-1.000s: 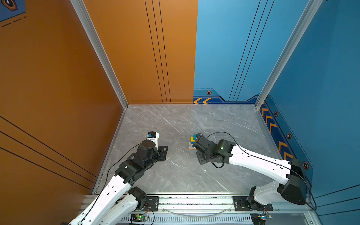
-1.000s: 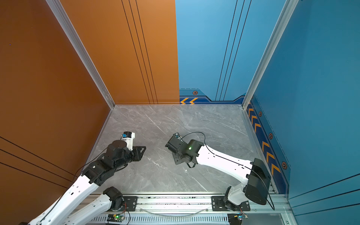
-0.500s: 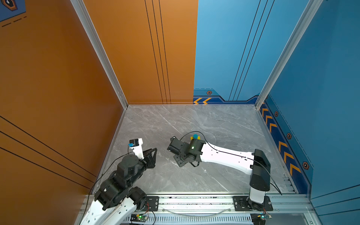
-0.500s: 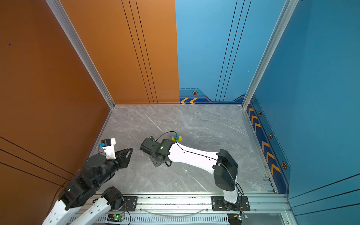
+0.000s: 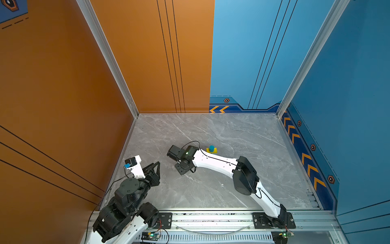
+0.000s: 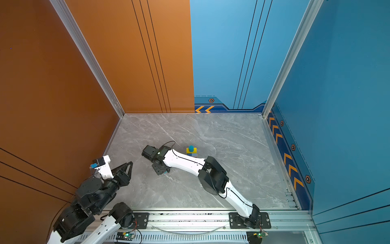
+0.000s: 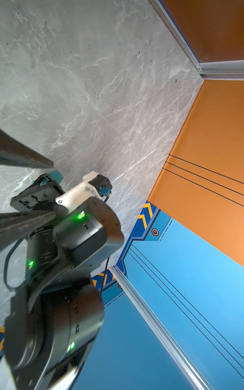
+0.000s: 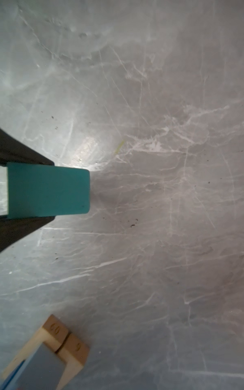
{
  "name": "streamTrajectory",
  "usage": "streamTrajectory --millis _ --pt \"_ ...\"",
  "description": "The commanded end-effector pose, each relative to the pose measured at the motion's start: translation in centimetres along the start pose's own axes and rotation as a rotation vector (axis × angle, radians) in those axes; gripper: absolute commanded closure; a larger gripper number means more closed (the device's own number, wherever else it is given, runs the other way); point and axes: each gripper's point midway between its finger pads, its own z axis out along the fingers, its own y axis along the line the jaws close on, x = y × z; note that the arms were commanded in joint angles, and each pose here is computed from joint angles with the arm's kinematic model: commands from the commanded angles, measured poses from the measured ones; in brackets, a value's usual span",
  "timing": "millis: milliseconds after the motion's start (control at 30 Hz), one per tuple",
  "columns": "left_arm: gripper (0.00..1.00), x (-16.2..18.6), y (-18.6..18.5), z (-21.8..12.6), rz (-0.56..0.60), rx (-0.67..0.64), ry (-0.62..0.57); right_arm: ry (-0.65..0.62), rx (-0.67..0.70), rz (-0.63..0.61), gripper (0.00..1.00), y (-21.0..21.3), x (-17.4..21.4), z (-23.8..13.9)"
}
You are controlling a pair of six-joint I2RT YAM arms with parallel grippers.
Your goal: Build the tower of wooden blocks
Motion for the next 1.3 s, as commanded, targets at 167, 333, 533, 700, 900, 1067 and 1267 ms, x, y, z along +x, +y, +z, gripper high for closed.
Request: streamTrajectory --millis 167,333,533,700,900,1067,1267 --pt "0.64 0.9 0.8 0.4 0.018 -0.033 0.020 0.036 -0.032 0.002 0.51 0.2 -0.9 2.6" --pt "0.64 0.9 0.9 0.4 0.018 -0.036 0.019 0.014 -0.027 0.005 0.42 -0.2 -1.6 1.6" --pt "0.64 1.0 0.9 0.5 0.016 -0.038 0.020 -0.063 -0.049 0.010 0.33 -0.3 -3.4 -2.3" --pt "0.63 1.2 0.9 0.5 0.017 -0.037 0.025 -0.162 -0.066 0.014 0.28 -0.7 -5.3 -7.1" --pt "0.56 1.4 0.7 0.7 0.016 -0.031 0.042 -0.286 -0.057 0.051 0.27 -3.0 -6.9 -13.9" --pt "0.48 2.6 -0.2 1.9 0.011 -0.034 0.134 -0.385 0.048 0.107 0.27 -7.9 -6.2 -19.9" --pt "0.42 5.5 -1.5 4.5 0.005 -0.093 0.349 -0.481 0.097 0.266 0.27 -15.2 -2.9 -23.4"
